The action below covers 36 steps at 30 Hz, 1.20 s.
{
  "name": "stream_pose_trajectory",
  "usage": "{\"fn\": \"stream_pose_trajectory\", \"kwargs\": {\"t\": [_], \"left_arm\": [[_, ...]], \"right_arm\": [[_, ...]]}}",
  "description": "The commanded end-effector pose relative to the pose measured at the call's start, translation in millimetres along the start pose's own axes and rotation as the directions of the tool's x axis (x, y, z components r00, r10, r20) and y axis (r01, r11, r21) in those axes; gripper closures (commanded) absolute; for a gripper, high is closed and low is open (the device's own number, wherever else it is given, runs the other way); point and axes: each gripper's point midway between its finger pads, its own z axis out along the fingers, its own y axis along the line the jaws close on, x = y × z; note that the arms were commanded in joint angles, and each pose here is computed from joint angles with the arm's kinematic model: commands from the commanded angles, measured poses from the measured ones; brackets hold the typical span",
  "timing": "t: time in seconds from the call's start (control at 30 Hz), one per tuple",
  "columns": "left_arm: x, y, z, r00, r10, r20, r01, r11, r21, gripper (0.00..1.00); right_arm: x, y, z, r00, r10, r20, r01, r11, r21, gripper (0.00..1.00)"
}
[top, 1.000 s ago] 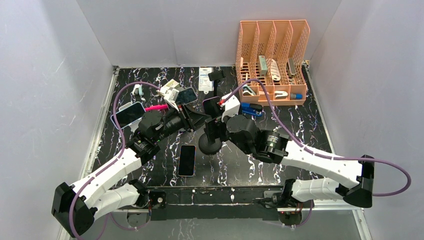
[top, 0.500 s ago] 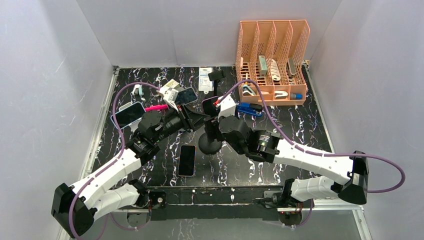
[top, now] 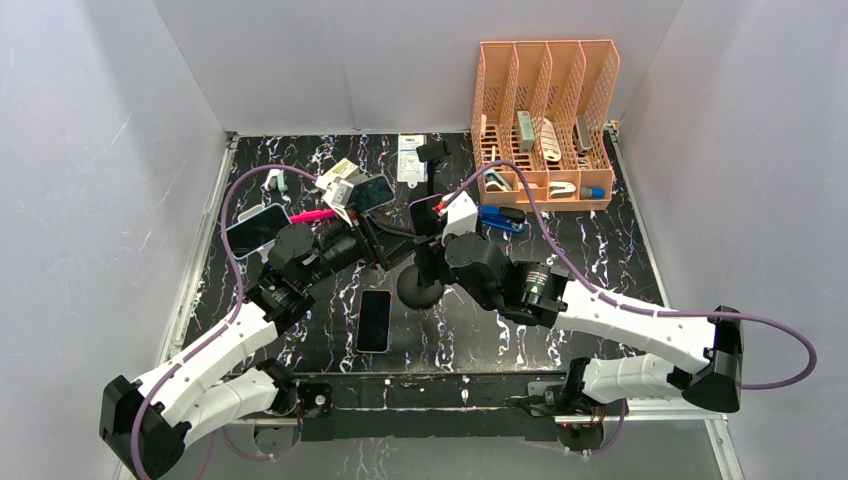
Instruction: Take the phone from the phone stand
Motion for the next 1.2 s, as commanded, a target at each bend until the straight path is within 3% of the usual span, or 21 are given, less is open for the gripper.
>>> {"fn": "stream_pose_trajectory", "kwargs": {"t": [0.0, 0.2, 0.47, 0.87, 0.97, 1.1, 1.17], "left_arm": [[3.5, -5.1, 0.8, 1.000, 0.010, -0.019, -0.009, 0.999, 0.044, 0.42], [9.1, 0.2, 0.6, 0.999, 0.006, -0.035, -0.005, 0.999, 0.035, 0.47], [8.8, 0.6, -0.1, 0.999, 0.008, -0.035, -0.006, 0.999, 0.034, 0.66], [14.4, 2.5, 3.4, 0.998, 0.001, -0.056, 0.002, 0.999, 0.048, 0.56], [15.0, 1.7, 4.5, 0.998, 0.000, -0.062, 0.004, 0.998, 0.058, 0.67], [14.8, 4.1, 3.0, 0.998, -0.002, -0.055, 0.005, 0.999, 0.045, 1.00], [15.2, 7.9, 0.3, 0.999, -0.011, -0.046, 0.012, 0.999, 0.030, 1.00]], "right_arm": [[-29.8, -0.6, -12.1, 0.994, 0.047, 0.097, -0.045, 0.999, -0.020, 0.61], [-29.2, -0.9, -12.4, 0.994, 0.049, 0.098, -0.047, 0.999, -0.024, 0.62], [-28.6, -3.2, -14.0, 0.994, 0.053, 0.100, -0.051, 0.999, -0.019, 0.64], [-26.3, -0.4, -12.5, 0.994, 0.057, 0.092, -0.054, 0.998, -0.029, 0.64], [-25.5, 0.3, -11.8, 0.995, 0.055, 0.088, -0.052, 0.998, -0.030, 0.65], [-25.1, -3.3, -12.7, 0.994, 0.066, 0.089, -0.065, 0.998, -0.014, 0.70], [-22.5, -11.6, -12.5, 0.993, 0.088, 0.081, -0.089, 0.996, 0.011, 0.78]]}}
